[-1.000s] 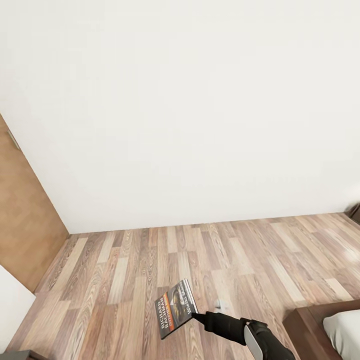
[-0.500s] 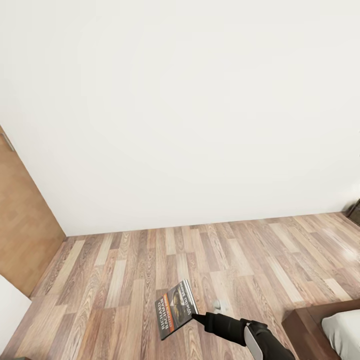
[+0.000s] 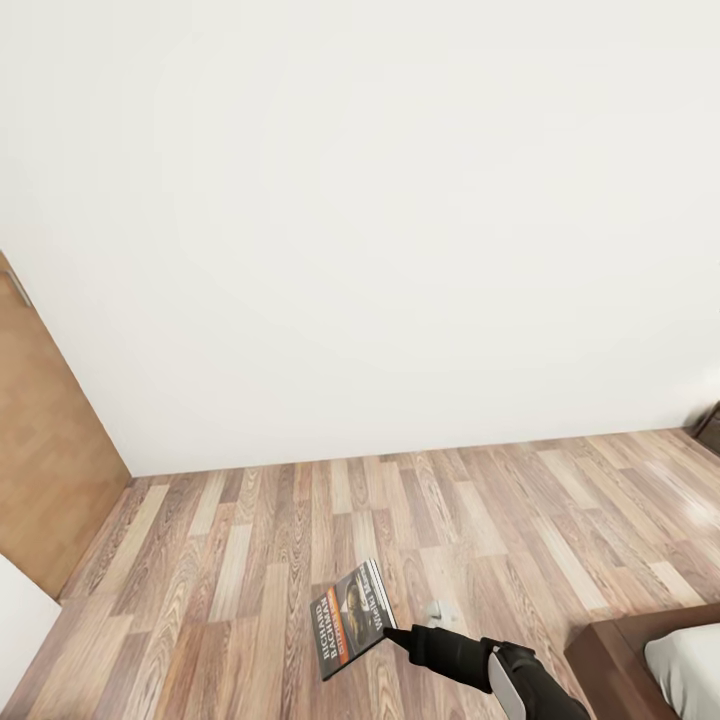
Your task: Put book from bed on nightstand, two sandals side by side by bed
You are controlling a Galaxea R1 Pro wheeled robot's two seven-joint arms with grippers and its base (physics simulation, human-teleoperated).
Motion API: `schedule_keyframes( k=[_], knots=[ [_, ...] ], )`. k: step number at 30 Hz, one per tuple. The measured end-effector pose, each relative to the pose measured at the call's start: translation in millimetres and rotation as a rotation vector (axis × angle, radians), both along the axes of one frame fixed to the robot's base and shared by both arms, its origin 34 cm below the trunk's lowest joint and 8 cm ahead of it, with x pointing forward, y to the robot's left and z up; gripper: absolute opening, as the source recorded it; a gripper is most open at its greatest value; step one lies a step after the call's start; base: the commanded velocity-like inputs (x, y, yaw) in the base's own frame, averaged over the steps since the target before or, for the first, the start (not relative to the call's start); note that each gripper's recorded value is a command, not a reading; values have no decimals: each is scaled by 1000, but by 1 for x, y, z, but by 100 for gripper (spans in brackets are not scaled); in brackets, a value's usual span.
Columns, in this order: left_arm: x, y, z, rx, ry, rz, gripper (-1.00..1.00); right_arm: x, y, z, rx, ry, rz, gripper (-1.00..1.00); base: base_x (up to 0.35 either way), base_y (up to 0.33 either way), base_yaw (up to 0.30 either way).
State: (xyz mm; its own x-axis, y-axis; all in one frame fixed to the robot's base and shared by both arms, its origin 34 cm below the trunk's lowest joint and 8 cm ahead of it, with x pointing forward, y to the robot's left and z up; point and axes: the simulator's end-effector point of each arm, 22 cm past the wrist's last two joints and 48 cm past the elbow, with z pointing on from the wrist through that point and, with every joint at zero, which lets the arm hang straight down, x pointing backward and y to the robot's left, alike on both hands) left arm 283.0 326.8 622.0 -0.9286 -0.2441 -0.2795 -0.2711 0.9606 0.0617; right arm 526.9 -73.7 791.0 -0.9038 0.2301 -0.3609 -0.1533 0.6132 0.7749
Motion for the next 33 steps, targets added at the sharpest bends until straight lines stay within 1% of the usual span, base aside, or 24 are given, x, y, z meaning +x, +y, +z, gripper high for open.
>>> schedule_keyframes(
  k=[27,33],
  knots=[
    [16,-1,8,0,-42,-8,100,8,-1,18,-1,-43,-2,-100,1,0,0],
    [20,-2,10,-1,-52,-8,100,9,-1,22,-2,-53,-1,-100,122,69,0]
  ],
)
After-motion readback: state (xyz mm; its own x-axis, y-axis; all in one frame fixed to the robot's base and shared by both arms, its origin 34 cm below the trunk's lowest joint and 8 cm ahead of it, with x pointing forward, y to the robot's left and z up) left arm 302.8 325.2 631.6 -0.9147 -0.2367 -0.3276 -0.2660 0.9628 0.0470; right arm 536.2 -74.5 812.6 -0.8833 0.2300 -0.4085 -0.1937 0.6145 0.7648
